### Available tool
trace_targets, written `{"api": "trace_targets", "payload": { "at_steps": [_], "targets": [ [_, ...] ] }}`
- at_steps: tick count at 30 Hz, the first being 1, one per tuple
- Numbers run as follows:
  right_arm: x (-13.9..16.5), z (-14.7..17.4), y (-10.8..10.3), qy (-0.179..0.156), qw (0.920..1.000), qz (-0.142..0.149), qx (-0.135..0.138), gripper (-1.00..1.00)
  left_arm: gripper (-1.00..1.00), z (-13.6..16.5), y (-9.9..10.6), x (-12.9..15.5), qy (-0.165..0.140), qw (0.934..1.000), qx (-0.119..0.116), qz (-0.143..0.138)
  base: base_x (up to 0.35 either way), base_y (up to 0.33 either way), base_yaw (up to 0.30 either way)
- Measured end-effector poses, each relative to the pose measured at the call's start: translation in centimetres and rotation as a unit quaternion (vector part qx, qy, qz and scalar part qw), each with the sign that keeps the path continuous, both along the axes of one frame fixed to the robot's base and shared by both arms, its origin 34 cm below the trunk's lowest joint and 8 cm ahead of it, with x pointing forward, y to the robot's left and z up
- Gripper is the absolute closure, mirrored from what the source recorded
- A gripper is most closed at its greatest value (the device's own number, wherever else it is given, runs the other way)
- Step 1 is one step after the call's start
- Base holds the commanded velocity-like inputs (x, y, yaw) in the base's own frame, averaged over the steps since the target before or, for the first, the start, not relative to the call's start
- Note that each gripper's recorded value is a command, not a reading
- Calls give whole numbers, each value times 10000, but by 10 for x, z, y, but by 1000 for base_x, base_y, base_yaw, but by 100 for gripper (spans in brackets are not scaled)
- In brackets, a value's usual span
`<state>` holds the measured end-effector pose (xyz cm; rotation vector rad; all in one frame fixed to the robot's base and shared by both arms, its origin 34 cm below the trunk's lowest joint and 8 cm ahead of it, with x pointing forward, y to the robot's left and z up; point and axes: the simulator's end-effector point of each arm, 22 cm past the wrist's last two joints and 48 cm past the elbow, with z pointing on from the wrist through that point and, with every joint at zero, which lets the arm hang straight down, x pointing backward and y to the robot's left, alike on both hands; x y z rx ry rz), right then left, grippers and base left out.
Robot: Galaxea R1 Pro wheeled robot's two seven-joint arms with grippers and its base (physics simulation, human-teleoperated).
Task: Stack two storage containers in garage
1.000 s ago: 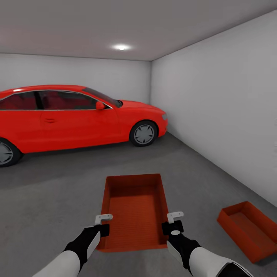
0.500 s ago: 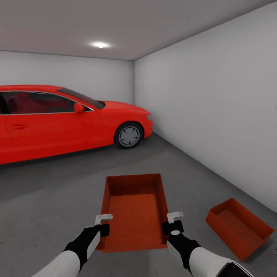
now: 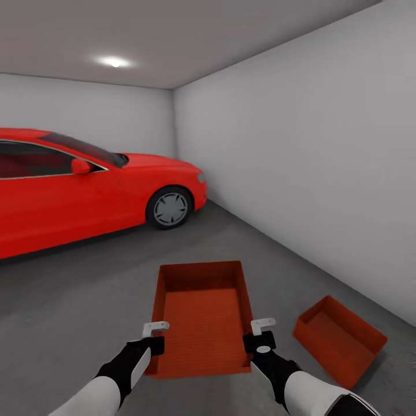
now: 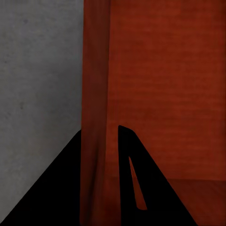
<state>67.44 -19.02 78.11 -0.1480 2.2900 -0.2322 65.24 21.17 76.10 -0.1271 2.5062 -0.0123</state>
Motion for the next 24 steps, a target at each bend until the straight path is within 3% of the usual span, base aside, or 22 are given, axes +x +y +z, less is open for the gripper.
{"api": "trace_targets", "payload": {
  "at_steps": [24],
  "targets": [
    [0, 0, 0, -3, 10000, 0, 0, 100, 100, 0, 0, 0, -3, 10000, 0, 0, 319, 0, -255]
  ]
}}
